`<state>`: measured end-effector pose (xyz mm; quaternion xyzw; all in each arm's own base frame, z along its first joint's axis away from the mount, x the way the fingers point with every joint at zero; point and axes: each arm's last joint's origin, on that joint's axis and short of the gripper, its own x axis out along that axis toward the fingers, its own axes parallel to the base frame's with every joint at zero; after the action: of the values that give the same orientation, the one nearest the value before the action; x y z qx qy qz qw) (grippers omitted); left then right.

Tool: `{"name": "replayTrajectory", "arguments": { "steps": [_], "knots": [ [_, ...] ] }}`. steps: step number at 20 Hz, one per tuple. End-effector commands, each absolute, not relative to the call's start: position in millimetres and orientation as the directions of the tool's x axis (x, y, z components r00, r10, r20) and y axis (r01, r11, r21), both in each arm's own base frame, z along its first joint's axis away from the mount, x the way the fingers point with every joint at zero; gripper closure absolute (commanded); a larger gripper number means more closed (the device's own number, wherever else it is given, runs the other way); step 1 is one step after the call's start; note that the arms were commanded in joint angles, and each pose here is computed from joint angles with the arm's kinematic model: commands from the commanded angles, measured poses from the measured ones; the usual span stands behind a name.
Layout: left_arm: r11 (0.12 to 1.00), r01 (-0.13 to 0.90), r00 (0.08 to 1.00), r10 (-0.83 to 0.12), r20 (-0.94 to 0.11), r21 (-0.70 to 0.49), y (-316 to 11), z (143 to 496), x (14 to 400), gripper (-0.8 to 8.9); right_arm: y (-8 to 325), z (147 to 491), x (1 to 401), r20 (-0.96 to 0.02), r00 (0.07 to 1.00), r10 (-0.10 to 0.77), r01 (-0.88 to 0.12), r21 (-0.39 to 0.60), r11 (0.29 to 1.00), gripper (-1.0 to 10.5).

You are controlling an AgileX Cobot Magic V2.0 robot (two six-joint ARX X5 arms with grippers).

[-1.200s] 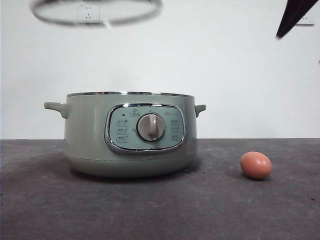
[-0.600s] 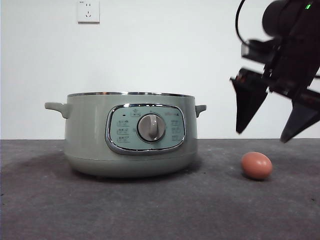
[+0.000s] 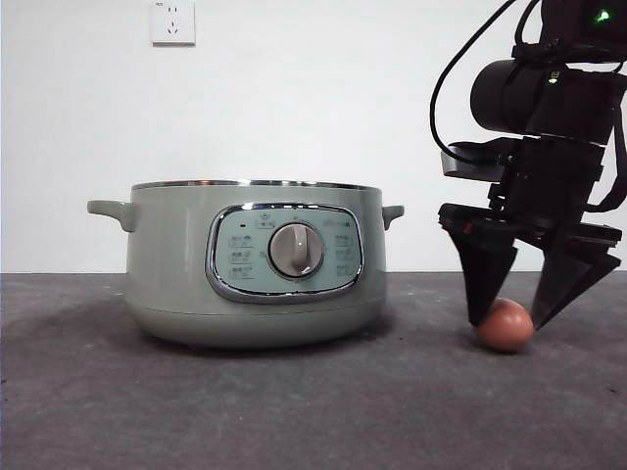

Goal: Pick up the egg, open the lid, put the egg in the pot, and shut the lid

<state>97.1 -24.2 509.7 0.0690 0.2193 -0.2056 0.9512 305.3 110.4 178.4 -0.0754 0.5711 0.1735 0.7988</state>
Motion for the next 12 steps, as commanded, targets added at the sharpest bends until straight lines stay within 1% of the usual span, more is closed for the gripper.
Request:
{"name": "replayTrajectory", "arguments": {
  "steps": [1,3,4,5,9,12],
  "knots": [
    [0.901,0.429,0.841,-0.374,-0.391,0.062,-23,516,93,8.20,111,174,307,-0.941,0.282,0.186,-0.349,0.080,0.934,8.3],
    [0.901,0.429,0.841,-0.373,-0.391,0.062,-23,516,93,8.20,112,174,307,-0.940,0.285,0.188,-0.342,0.084,0.936,8.5],
    [0.901,0.429,0.841,-0.373,-0.391,0.062,-23,516,93,8.20,112,174,307,-0.940,0.285,0.188,-0.343,0.084,0.936,9.3],
    [0.901,0.429,0.841,-0.373,-0.391,0.062,-23,516,93,8.20,112,175,307,-0.939,0.286,0.189,-0.344,0.083,0.935,9.6],
    [0.901,0.429,0.841,-0.373,-0.391,0.062,-23,516,93,8.20,112,180,306,-0.930,0.305,0.203,-0.347,0.090,0.934,9.6],
    [0.901,0.429,0.841,-0.373,-0.391,0.062,-23,516,93,8.20,109,207,299,-0.896,0.380,0.230,-0.347,0.092,0.933,9.6]
  ]
}}
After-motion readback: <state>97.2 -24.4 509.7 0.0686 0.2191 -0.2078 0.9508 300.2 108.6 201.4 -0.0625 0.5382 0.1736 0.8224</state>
